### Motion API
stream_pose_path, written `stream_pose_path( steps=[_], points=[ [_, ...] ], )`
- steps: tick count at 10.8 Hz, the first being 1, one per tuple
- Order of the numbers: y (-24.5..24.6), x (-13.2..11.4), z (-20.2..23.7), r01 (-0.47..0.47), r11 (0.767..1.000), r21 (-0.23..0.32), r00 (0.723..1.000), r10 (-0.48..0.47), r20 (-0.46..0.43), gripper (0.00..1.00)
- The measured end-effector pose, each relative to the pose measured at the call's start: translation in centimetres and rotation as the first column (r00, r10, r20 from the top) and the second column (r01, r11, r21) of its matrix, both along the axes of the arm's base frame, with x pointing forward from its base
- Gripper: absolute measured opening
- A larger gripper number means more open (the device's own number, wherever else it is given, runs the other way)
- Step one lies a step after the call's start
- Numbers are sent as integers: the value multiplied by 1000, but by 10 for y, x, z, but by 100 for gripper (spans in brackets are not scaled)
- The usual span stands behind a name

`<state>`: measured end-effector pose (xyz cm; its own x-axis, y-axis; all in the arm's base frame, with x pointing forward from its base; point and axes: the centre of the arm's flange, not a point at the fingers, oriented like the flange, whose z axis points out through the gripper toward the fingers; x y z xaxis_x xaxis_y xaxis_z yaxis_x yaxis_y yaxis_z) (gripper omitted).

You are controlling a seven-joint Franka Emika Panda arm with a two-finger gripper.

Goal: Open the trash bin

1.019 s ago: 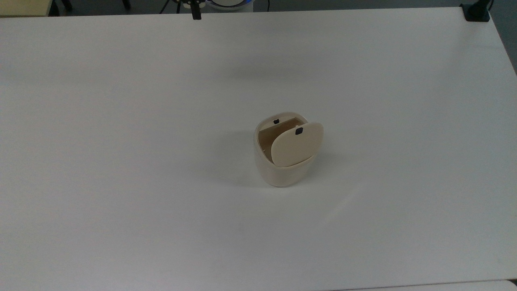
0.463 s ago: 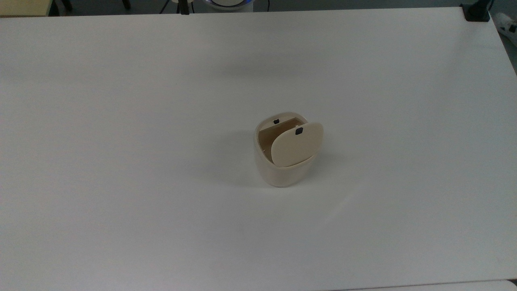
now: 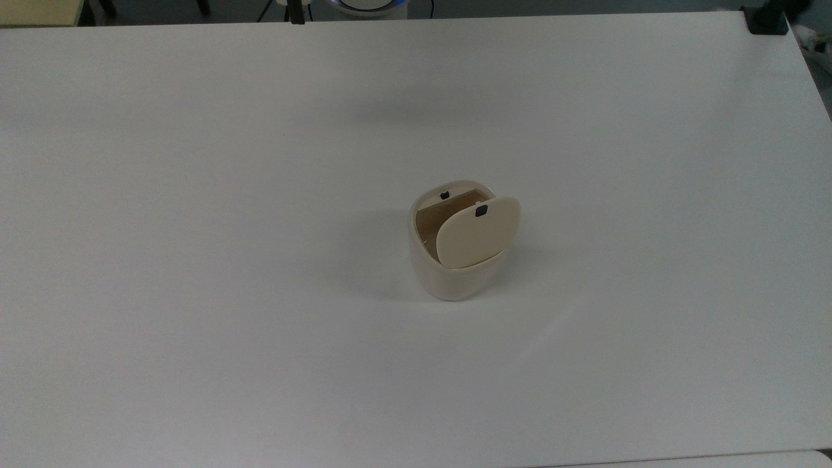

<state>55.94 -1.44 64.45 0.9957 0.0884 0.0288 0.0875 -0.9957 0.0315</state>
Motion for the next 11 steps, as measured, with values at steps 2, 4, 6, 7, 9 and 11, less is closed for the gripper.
stream_pose_path(
  steps=[2,4,6,7,9,11],
  points=[
    [-1,0,0,1,1000,-6,1000,-1,0,11],
    [-2,0,0,1,1000,-17,1000,-1,-1,40],
    [-2,0,0,1,1000,-18,1000,-1,-2,58],
    [-2,-1,0,2,1000,-19,1000,-2,-6,65],
    [-4,-1,-1,2,999,-39,1000,-2,-9,94],
    [-5,-1,-1,2,999,-55,1000,-2,-10,100]
  ],
)
